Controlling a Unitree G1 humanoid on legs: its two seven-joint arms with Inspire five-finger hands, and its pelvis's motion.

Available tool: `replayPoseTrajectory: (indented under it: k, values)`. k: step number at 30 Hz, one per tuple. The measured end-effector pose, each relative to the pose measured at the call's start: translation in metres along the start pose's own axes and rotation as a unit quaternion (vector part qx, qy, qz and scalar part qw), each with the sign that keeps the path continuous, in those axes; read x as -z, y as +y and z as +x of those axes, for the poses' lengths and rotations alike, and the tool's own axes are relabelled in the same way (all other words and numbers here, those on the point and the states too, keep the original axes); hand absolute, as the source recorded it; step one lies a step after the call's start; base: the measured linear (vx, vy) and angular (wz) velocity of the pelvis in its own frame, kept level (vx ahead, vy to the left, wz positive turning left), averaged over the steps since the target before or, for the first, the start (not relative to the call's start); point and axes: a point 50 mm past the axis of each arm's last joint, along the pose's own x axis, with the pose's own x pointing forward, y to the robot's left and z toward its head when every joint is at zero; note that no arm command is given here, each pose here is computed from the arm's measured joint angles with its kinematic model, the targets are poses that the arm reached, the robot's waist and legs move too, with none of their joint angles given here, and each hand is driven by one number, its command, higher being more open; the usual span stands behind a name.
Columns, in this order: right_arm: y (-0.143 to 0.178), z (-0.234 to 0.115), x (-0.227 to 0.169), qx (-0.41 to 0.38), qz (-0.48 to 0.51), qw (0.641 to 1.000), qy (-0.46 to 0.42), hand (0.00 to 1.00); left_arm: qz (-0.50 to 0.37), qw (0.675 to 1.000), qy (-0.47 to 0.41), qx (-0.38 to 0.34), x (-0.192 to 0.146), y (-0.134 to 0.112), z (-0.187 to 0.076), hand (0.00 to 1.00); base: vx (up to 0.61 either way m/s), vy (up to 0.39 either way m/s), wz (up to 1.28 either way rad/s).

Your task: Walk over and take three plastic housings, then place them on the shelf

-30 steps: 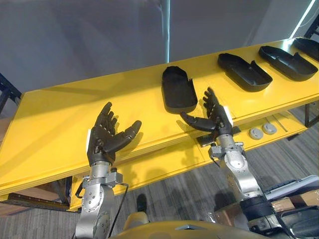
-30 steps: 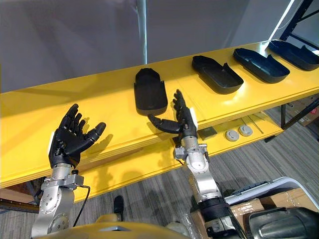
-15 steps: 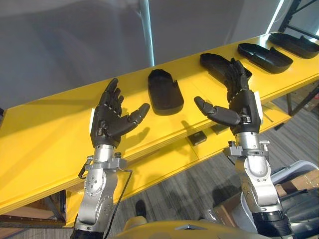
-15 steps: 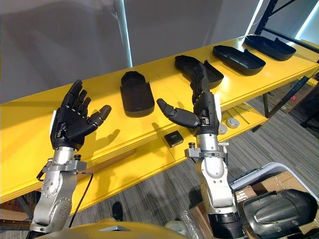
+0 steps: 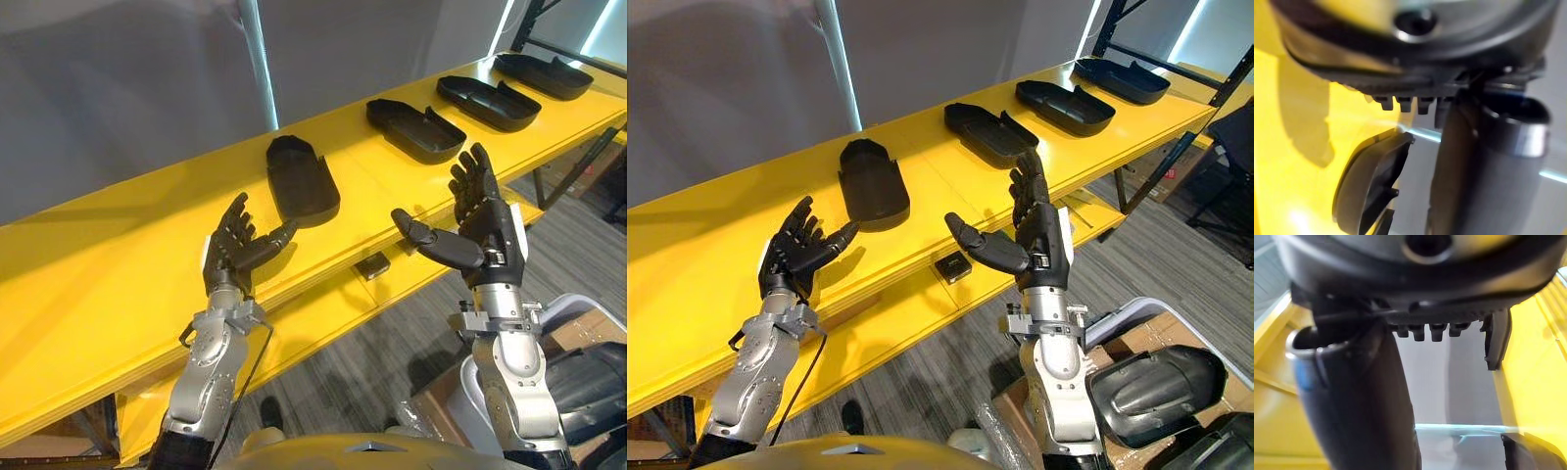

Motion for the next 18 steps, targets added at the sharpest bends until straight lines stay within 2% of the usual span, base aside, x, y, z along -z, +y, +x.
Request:
replayPoseTrajectory:
  k: [3,12,18]
  values:
    - [0.001,-0.003,-0.002,0.004,0.017,1.0,-0.001,1.0,-0.001,1.0,0.014,0.017,0.007,-0.005,0.002,1.0,0.01,-0.017,-0.05]
    - [0.006,-0.003,-0.005,-0.014,0.027,0.999,-0.011,1.0,-0.051,0.986,0.065,0.143,0.023,-0.046,0.006,1.0,0.01,-0.019,-0.1]
    - [0.007,-0.003,-0.005,-0.019,0.028,0.999,-0.011,1.0,-0.068,0.983,0.076,0.155,0.026,-0.053,0.009,1.0,-0.02,-0.017,-0.01]
